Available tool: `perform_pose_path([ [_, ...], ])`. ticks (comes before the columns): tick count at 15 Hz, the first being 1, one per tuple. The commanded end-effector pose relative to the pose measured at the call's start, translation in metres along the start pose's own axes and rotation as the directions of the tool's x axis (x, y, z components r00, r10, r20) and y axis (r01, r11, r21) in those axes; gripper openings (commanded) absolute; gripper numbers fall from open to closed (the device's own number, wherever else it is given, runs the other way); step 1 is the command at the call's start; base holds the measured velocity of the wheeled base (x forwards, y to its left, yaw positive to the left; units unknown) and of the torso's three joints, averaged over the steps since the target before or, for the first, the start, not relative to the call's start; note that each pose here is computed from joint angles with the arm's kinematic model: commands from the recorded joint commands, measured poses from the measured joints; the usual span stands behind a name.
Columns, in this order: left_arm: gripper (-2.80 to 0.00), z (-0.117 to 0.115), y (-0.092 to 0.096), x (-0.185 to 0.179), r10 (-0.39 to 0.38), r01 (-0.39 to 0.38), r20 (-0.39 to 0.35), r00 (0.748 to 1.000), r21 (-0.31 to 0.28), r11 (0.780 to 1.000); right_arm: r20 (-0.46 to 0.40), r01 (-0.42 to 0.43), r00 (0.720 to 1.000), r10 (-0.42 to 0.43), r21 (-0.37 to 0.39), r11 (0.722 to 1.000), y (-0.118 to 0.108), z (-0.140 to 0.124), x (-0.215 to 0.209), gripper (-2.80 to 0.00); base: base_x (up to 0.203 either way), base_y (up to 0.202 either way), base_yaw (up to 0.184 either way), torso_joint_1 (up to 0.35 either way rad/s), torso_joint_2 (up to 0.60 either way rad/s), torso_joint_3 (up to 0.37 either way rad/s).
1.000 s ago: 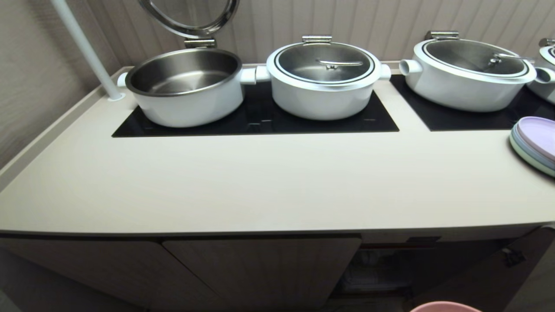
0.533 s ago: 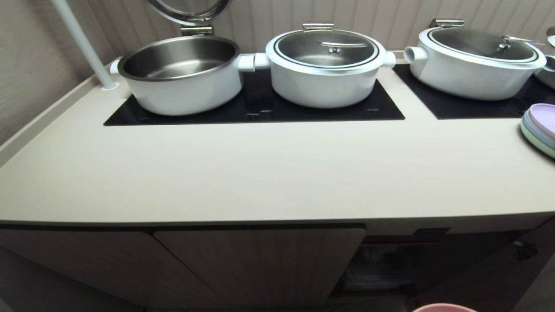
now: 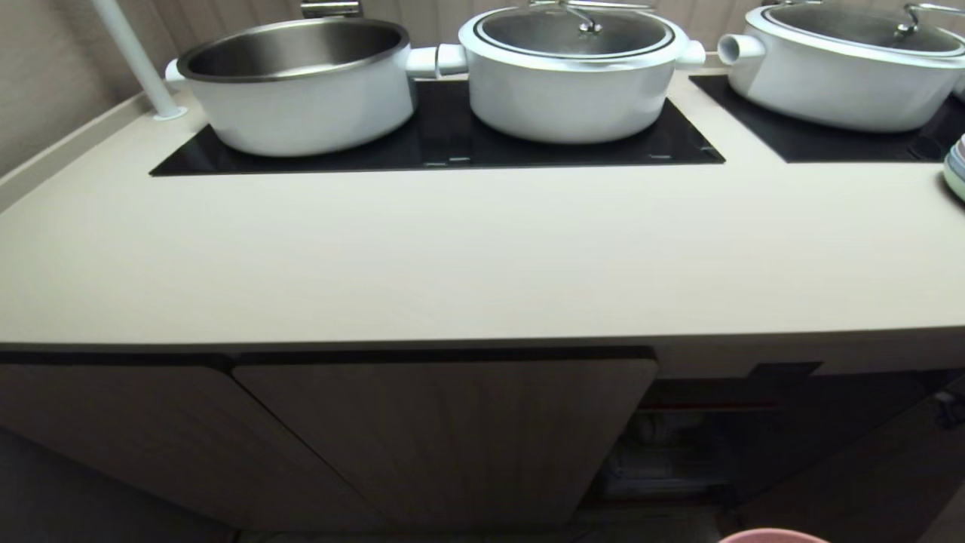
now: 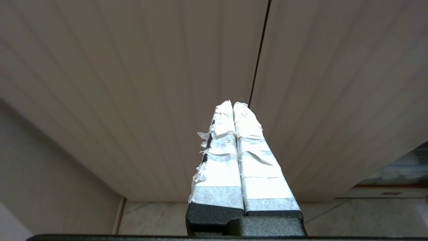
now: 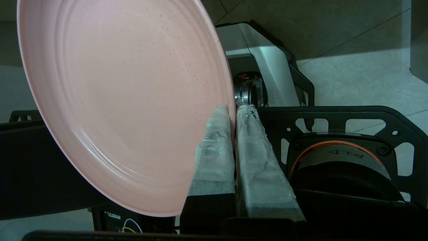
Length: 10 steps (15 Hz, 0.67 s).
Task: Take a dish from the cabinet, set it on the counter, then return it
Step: Put it back into the cabinet
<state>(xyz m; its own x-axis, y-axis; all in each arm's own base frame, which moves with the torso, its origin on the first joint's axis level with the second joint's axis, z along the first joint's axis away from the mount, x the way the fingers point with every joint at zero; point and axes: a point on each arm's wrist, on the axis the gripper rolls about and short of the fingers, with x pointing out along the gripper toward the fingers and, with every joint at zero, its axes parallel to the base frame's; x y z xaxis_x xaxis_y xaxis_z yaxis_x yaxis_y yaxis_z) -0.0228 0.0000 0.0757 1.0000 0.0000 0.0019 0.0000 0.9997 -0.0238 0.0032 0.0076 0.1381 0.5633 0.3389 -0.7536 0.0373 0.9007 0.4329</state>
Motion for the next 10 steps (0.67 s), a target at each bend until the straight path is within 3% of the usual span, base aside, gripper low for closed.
perform_pose_path([
  [1, -2.80, 0.0001, 0.0000, 0.0000, 0.000, 0.000, 0.001, 1.000, -0.001, 1.000, -0.008, 0.001, 1.000, -0.001, 0.005, 1.000, -0.0001, -0.0003, 0.0001, -2.80, 0.000, 0.000, 0.000, -0.232, 0.53, 0.291],
  [10, -2.80, 0.0001, 0.0000, 0.0000, 0.000, 0.000, 0.001, 1.000, -0.001, 1.000, -0.010, 0.002, 1.000, -0.002, 0.009, 1.000, -0.0005, -0.0014, 0.0003, -2.80, 0.000, 0.000, 0.000, -0.217, 0.51, 0.286],
])
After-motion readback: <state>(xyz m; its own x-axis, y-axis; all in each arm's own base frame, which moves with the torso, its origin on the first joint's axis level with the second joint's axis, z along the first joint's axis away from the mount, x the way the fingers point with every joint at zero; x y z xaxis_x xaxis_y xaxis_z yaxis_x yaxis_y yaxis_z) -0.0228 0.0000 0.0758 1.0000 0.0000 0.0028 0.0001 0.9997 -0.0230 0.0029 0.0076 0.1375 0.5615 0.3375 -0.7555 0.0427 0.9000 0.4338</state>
